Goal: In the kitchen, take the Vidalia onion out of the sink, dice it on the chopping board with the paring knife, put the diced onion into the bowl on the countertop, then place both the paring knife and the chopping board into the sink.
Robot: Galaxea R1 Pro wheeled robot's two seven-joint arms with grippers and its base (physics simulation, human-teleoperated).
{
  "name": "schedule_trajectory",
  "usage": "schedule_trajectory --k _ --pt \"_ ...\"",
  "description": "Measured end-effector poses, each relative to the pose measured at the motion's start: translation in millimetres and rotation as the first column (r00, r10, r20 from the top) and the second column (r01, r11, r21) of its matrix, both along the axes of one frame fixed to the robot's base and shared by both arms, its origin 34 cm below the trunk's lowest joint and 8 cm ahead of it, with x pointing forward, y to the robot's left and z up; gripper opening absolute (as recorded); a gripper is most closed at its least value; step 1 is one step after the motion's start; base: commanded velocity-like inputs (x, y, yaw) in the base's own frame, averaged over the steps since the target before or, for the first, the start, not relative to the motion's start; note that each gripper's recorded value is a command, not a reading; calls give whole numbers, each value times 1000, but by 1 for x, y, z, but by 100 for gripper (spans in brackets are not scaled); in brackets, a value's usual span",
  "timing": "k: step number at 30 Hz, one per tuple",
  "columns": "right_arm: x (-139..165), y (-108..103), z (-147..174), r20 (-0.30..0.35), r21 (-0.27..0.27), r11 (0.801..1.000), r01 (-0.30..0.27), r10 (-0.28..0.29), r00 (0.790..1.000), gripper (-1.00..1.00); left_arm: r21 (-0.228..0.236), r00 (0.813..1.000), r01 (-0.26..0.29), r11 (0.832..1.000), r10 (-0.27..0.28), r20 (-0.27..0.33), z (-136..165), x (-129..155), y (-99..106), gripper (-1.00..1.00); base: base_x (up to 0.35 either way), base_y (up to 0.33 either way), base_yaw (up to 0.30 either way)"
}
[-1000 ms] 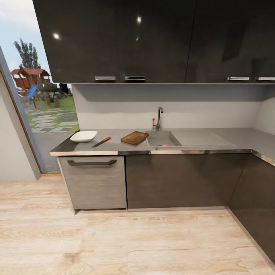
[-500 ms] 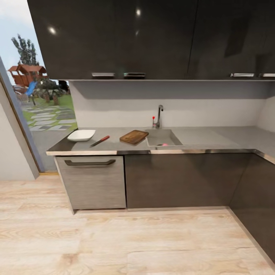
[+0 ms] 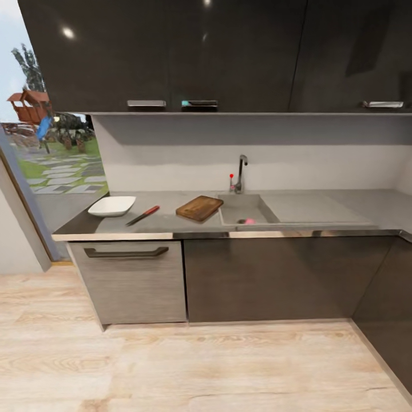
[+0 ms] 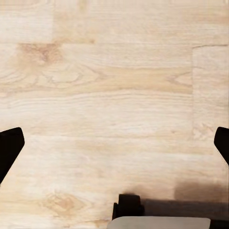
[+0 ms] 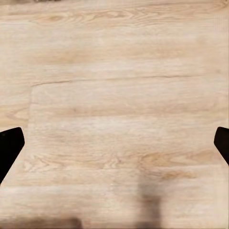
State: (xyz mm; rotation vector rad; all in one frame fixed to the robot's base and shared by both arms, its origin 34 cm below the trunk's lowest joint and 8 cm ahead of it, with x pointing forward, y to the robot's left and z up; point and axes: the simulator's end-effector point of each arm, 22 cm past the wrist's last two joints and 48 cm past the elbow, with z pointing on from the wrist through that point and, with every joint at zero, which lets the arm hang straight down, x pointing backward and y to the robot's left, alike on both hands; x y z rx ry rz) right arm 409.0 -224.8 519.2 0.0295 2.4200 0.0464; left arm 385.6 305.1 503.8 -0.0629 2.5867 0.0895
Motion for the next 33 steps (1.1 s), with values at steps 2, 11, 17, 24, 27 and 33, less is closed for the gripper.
schedule_trajectory --k 2,11,17,24,27,33 --pt "0 0 0 -1 0 1000 0 0 1000 100 0 1000 0 1000 0 -1 0 0 0 100 307 51 0" --pt "0 -1 0 -2 -1 1000 2 -2 1000 100 0 1000 0 1000 0 -3 -1 -1 0 100 289 185 0" --pt "0 -1 -1 -2 -2 1000 2 -2 1000 100 -1 1000 0 1000 0 -4 -1 -1 0 100 151 267 -94" --pt "0 -2 -1 -2 -2 1000 1 -1 1000 100 -2 1000 1 1000 -1 -5 -1 -1 -1 100 13 309 -236" --pt "0 -2 -1 -2 -2 1000 1 -1 1000 100 -3 1000 2 1000 -2 -5 -1 -1 -1 100 1 313 -251" --pt "0 -3 -1 -2 -4 1000 1 -1 1000 100 -4 1000 3 1000 -3 -4 -1 -1 -1 100 -44 313 -251"
